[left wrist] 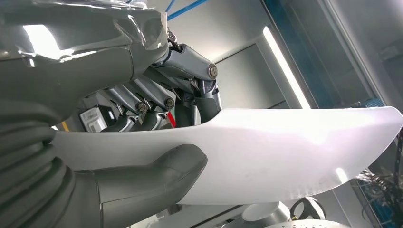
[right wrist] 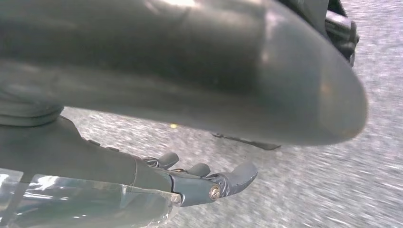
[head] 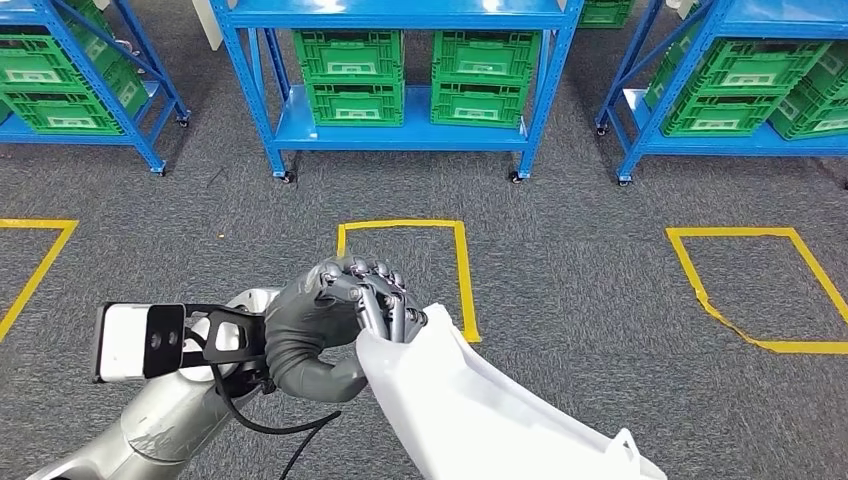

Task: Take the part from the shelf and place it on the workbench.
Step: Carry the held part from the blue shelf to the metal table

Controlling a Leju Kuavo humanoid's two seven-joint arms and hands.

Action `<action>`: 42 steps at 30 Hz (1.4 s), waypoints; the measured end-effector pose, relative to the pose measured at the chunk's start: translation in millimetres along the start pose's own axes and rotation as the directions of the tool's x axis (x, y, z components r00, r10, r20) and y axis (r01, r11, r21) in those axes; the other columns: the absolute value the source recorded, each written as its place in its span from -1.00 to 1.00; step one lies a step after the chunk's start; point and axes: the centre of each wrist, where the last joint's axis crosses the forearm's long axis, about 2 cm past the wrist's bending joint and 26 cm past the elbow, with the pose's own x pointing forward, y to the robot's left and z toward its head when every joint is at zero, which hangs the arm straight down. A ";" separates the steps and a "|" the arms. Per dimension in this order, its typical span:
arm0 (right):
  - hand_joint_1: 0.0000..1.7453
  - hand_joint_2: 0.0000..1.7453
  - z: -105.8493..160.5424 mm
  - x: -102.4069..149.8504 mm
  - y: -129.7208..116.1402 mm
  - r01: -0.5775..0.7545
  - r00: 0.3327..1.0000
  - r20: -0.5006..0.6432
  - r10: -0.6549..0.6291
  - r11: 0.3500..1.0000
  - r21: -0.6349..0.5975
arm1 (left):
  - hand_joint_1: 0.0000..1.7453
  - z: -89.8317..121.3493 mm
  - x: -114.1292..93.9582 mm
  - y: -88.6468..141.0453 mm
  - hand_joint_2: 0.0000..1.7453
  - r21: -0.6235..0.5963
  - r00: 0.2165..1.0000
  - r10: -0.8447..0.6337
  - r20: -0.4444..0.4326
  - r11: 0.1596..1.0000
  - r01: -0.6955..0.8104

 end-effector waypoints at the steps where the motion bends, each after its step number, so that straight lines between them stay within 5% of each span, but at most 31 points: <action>1: -1.00 -1.00 -0.2 0.4 0.0 0.001 1.000 -0.004 -0.001 1.000 -0.002 | 0.90 0.1 -0.4 -0.1 1.00 0.000 1.000 0.001 -0.002 1.000 -0.001; 33: -1.00 -1.00 -1.1 -0.2 2.1 0.034 0.997 -0.073 -0.035 0.999 -0.022 | 0.90 0.8 -3.0 0.5 1.00 0.030 1.000 -0.007 -0.023 1.000 0.007; 42: -1.00 -1.00 -2.4 2.1 4.3 0.104 0.995 -0.011 -0.104 0.994 -0.024 | 0.90 7.3 -1.0 3.5 1.00 0.055 0.999 -0.030 -0.039 0.998 0.032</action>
